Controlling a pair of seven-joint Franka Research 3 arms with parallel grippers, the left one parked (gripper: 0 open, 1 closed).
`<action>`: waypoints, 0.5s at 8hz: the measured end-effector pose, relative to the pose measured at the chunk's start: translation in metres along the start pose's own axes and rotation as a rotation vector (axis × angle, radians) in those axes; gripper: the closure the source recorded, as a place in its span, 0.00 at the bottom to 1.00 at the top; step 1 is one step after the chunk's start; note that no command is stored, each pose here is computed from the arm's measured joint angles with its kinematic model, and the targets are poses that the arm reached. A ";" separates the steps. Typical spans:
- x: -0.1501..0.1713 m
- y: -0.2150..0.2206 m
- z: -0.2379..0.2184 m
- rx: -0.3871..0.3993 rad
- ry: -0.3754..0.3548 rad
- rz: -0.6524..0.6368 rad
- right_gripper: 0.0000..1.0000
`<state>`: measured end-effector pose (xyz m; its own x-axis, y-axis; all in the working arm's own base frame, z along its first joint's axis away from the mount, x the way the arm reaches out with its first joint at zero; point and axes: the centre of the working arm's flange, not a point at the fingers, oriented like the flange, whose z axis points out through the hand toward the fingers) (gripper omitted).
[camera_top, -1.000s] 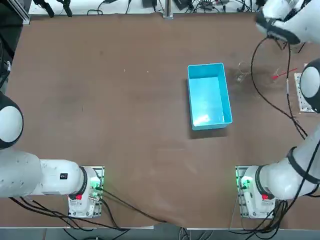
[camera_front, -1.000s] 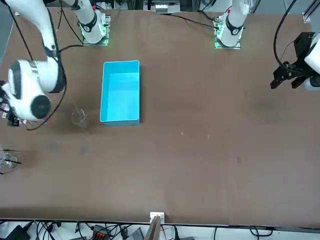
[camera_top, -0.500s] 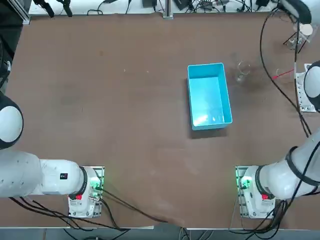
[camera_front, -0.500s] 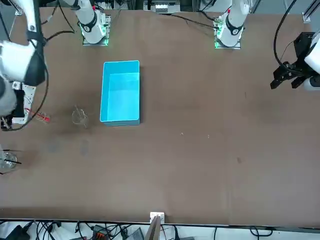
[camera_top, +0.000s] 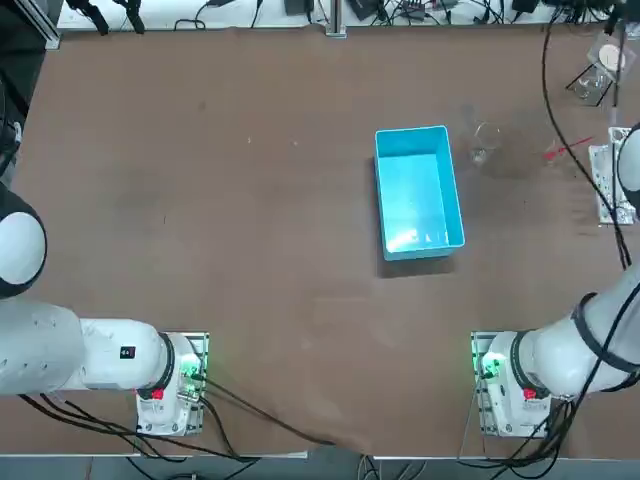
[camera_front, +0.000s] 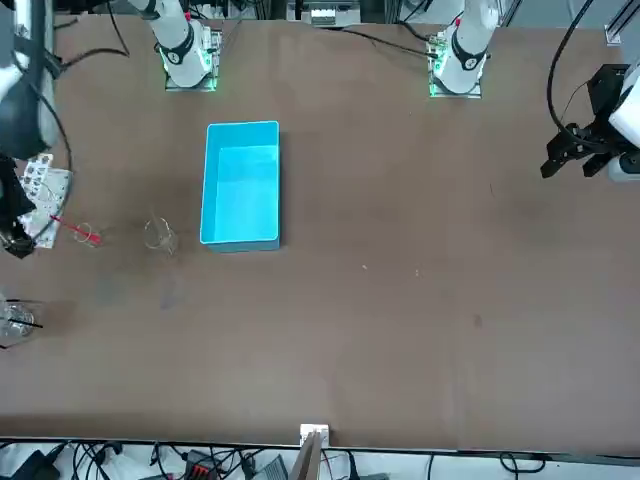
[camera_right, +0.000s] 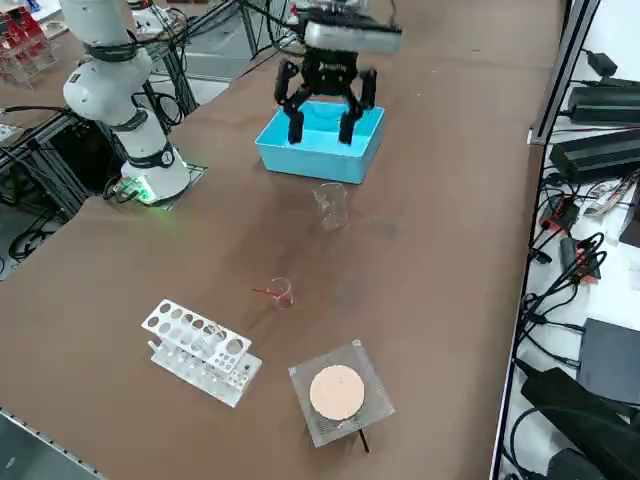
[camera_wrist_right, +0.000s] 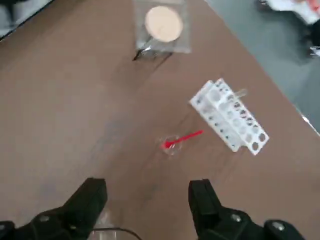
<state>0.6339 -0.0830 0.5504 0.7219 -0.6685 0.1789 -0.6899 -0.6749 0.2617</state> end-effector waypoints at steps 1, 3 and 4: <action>-0.001 0.014 -0.017 0.051 -0.011 -0.104 0.00; -0.013 0.019 -0.036 0.119 -0.046 -0.315 0.00; -0.019 0.020 -0.040 0.163 -0.074 -0.435 0.00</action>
<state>0.6086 -0.0716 0.5907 0.9442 -0.3291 0.0160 -0.3279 -0.9337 0.1437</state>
